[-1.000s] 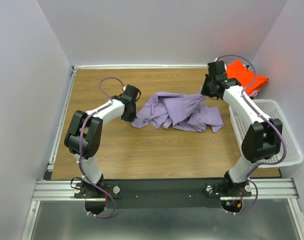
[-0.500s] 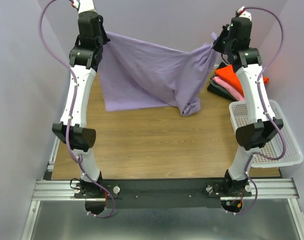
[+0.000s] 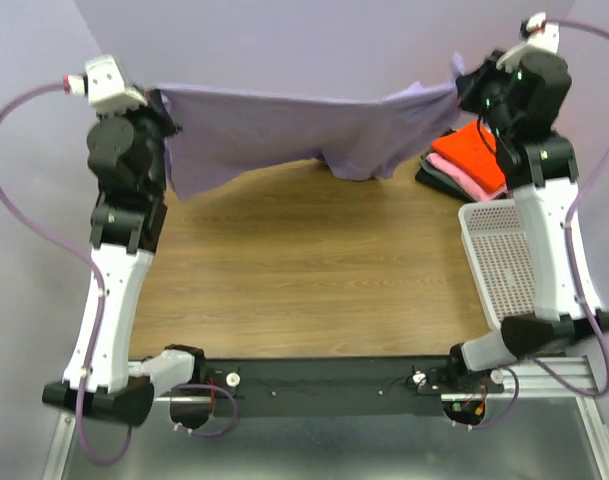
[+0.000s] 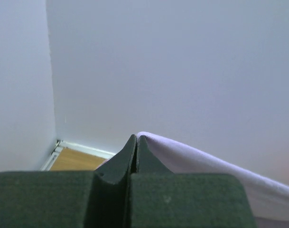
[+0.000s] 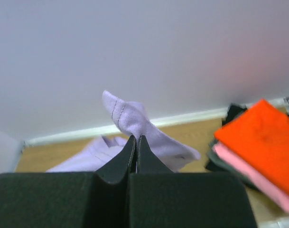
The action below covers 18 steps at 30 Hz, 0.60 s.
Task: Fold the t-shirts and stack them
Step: Flatten the tshirt out
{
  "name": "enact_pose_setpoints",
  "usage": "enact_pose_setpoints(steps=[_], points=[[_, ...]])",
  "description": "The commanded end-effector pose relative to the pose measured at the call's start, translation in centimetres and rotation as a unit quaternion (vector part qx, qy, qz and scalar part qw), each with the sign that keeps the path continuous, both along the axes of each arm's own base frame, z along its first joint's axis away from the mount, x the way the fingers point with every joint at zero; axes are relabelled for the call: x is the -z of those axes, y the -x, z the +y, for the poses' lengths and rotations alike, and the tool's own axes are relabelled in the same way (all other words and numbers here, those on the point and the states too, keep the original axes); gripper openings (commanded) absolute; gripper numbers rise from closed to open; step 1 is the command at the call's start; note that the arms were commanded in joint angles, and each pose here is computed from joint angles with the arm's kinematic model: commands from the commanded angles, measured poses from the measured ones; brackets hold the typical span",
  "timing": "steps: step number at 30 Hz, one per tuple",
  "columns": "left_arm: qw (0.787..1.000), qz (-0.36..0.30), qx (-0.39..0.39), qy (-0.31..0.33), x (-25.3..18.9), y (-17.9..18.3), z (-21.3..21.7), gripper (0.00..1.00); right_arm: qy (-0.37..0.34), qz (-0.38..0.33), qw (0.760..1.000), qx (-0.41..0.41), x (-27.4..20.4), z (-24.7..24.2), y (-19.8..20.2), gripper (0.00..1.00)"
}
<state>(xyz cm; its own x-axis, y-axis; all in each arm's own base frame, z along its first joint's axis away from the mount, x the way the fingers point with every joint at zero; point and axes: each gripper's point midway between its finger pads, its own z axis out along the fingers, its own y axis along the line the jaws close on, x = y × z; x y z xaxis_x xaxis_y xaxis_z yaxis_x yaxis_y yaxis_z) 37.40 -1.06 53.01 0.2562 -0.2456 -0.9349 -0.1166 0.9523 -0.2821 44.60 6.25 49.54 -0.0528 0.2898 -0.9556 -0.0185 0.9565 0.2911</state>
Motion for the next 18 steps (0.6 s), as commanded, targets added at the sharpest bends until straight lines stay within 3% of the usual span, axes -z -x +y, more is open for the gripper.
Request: enact_pose_setpoints(steps=[1,3,5,6,7,9,14,18], points=[[1.000,-0.006,0.013,0.002,3.1,1.7,-0.1,0.00,0.022,0.024,0.999,-0.022,3.3,0.0,2.8,0.02],[0.999,0.036,0.022,0.017,7.3,1.9,-0.4,0.00,0.018,0.082,0.996,-0.025,8.9,-0.1,4.6,0.06],[0.993,0.108,0.023,0.029,13.0,1.7,-0.6,0.00,0.014,0.166,0.986,-0.026,16.3,-0.1,6.3,0.23],[0.987,0.150,0.023,0.045,15.8,1.8,-0.8,0.00,0.001,0.196,0.980,-0.021,18.6,-0.2,7.7,0.53],[0.981,0.188,0.028,0.048,18.7,1.8,-1.2,0.00,-0.003,0.222,0.975,-0.007,20.8,-0.7,8.6,0.67],[0.966,0.253,0.041,0.046,23.0,1.6,-1.9,0.00,-0.009,0.292,0.956,0.015,26.5,-1.2,10.6,0.84],[0.918,0.379,0.109,0.048,32.2,2.5,-4.6,0.00,0.005,0.381,0.924,0.020,32.8,-1.3,11.0,0.88],[0.904,0.406,0.127,0.044,34.6,2.9,-5.3,0.00,0.015,0.441,0.897,-0.006,37.2,-0.3,9.8,0.85]])
